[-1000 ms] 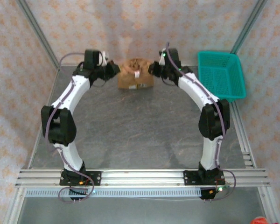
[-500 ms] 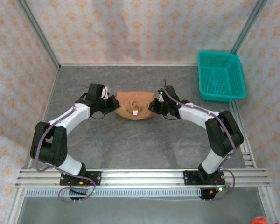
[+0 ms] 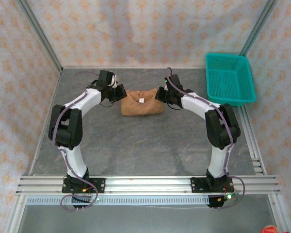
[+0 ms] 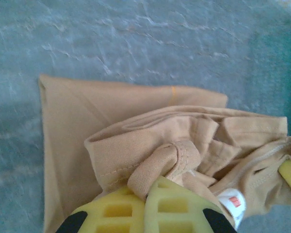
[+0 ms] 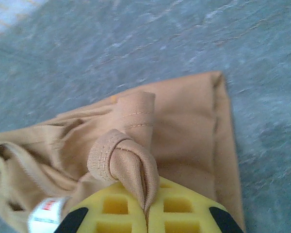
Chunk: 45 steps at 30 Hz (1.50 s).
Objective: Fold the inside-out t-shirt
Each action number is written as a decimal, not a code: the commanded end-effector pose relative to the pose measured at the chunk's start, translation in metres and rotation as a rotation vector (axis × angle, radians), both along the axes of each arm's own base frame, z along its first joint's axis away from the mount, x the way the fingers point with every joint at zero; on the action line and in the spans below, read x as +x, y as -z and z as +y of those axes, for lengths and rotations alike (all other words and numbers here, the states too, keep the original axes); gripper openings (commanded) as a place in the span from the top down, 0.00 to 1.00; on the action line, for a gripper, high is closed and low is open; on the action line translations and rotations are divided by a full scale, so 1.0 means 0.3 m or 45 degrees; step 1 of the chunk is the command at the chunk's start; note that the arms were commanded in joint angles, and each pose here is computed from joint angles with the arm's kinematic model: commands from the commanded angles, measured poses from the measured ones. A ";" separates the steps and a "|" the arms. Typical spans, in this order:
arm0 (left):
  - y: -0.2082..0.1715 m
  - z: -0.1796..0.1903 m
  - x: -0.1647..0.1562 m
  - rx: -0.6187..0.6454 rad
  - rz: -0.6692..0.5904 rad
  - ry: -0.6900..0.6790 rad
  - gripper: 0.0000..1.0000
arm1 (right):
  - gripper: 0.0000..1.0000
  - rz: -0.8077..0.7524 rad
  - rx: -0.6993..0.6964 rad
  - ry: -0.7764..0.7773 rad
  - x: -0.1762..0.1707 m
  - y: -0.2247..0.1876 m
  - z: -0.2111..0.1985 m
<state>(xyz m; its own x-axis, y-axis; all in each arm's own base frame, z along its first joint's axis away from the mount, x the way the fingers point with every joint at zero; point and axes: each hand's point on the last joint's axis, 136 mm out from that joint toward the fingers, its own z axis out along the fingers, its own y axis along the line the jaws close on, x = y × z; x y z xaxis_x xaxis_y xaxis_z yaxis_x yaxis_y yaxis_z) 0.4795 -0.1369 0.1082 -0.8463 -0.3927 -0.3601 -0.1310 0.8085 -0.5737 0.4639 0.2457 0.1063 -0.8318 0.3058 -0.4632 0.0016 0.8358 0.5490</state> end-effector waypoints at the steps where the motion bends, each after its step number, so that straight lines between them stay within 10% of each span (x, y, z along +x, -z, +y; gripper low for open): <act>1: 0.131 0.067 0.016 0.081 0.122 -0.023 1.00 | 1.00 0.098 -0.094 0.056 0.055 0.136 -0.059; 10: 0.216 0.116 -0.006 0.149 0.174 -0.043 1.00 | 1.00 0.144 -0.074 0.037 0.109 0.183 -0.035; 14: 0.172 0.111 0.003 0.140 0.133 -0.035 1.00 | 0.84 0.141 -0.026 -0.002 0.099 0.123 -0.007; 22: -0.105 0.158 -0.056 0.305 -0.025 -0.121 0.61 | 0.61 0.041 0.004 0.034 0.043 -0.109 -0.042; 26: -0.152 0.134 -0.164 0.465 -0.069 -0.260 0.58 | 0.77 0.106 0.028 0.138 -0.003 -0.076 -0.064; 31: -0.080 -0.088 -0.147 0.008 -0.063 -0.241 0.59 | 0.92 0.174 0.157 0.198 -0.010 -0.008 0.008; 35: 0.028 -0.151 -0.099 -0.036 0.068 -0.226 0.66 | 0.95 0.230 0.232 0.250 0.023 0.037 0.056; 45: 0.368 0.068 -0.236 0.184 0.445 -0.358 0.73 | 0.99 0.521 0.146 0.460 -0.106 0.418 -0.012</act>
